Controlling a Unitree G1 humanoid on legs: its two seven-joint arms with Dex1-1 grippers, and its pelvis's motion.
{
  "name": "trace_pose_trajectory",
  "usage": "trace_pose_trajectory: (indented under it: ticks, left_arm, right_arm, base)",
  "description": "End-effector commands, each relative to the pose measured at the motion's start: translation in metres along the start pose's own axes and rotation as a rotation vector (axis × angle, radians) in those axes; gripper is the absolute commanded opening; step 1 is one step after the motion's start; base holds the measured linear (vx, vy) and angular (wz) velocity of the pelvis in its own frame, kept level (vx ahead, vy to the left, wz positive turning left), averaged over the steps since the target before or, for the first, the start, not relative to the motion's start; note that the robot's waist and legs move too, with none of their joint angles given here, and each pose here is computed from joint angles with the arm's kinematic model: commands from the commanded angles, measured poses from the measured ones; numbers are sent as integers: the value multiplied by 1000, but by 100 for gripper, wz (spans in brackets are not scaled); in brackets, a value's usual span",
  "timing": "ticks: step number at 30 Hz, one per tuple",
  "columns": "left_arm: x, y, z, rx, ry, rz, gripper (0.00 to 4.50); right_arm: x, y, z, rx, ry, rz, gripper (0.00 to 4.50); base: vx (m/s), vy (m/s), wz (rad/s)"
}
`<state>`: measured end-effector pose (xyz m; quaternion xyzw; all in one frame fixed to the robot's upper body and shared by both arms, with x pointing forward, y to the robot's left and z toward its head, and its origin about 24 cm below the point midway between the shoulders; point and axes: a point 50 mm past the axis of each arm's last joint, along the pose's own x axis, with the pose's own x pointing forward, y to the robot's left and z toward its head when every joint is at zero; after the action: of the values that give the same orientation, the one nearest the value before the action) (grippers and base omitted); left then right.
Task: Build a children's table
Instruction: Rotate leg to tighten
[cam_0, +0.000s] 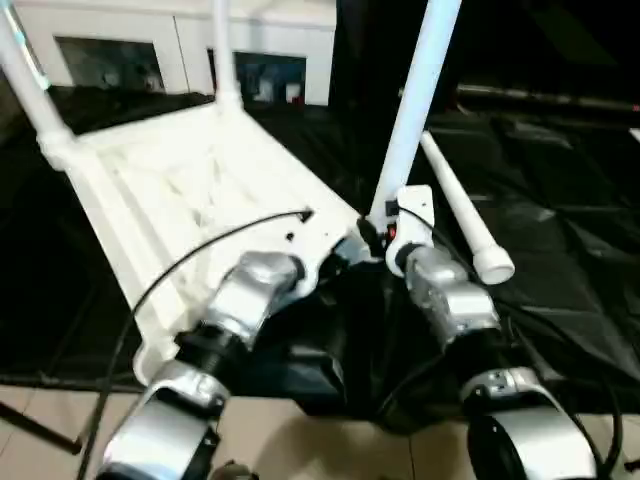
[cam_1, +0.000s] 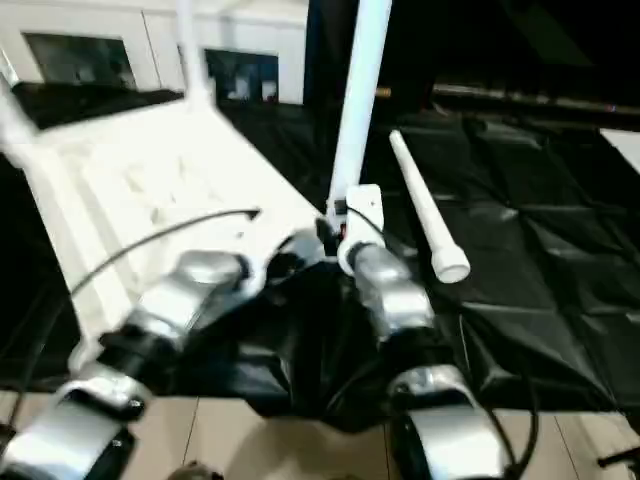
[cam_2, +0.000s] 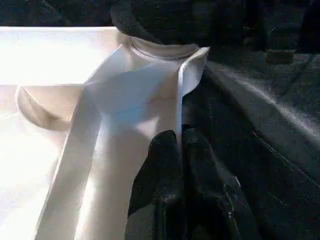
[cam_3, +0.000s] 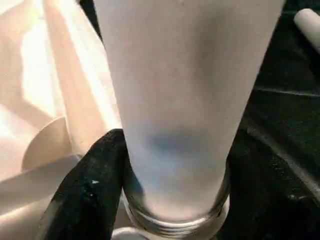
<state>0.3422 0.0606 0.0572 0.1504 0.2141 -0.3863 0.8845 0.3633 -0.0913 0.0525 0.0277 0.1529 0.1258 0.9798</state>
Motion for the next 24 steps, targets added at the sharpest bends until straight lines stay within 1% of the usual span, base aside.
trace_pose_trajectory:
  ticks: [1, 4, 6, 8, 9, 10, 11, 13, 14, 15, 17, 20, 21, 22, 24]
  left_arm:
    - [6, -8, 15, 23, -50, -20, 0]
    - [4, -4, 13, 35, -46, -20, 0]
    - [3, -1, 12, 39, -45, -19, 0]
    - [1, 2, 9, 46, -41, -24, 0]
    - [-1, 3, 9, 54, -41, -29, 0]
    - [-3, 5, 7, 67, -43, -49, 0]
    - [-3, 5, 7, 67, -43, -49, 0]
    - [-7, 7, 5, 79, -54, -70, 0]
    - [-7, 8, 4, 79, -52, -73, 0]
    - [-11, 11, 1, 80, -45, -88, 0]
    - [-14, 14, -1, 95, -42, -101, 0]
    - [-24, 22, -6, 141, -47, -151, 0]
    - [-26, 23, -7, 144, -45, -160, 0]
    - [-30, 24, -8, 164, -54, -197, 0]
    - [-35, 24, -9, 183, -65, -256, 0]
  right_arm:
    - [0, 25, -29, 28, 125, 92, 340]
    - [1, 24, -25, 23, 112, 96, 380]
    - [2, 22, -23, 12, 103, 92, 387]
    - [2, 17, -18, -20, 84, 106, 387]
    - [2, 15, -17, -33, 76, 110, 387]
    - [0, 9, -13, -66, 64, 135, 387]
    - [0, 9, -13, -66, 64, 135, 387]
    - [-4, 2, -10, -113, 53, 162, 387]
    - [-5, 1, -10, -119, 52, 167, 387]
    - [-9, -4, -8, -161, 50, 207, 387]
    - [-13, -9, -7, -193, 47, 245, 387]
    - [-29, -24, -2, -272, 53, 378, 387]
    - [-32, -25, -1, -277, 55, 401, 387]
    - [-38, -29, 1, -292, 57, 457, 387]
    - [-45, -33, 4, -309, 55, 510, 387]
  base:
    - [0, 0, 0]
    - [0, 0, 0]
    - [0, 0, 0]
    - [0, 0, 0]
    - [0, 0, 0]
    - [0, 0, 0]
    - [0, 0, 0]
    - [0, 0, 0]
    - [0, 0, 0]
    - [0, 0, 0]
    - [0, 0, 0]
    - [0, 0, 0]
    - [0, 0, 0]
    - [0, 0, 0]
    - [0, 0, 0]
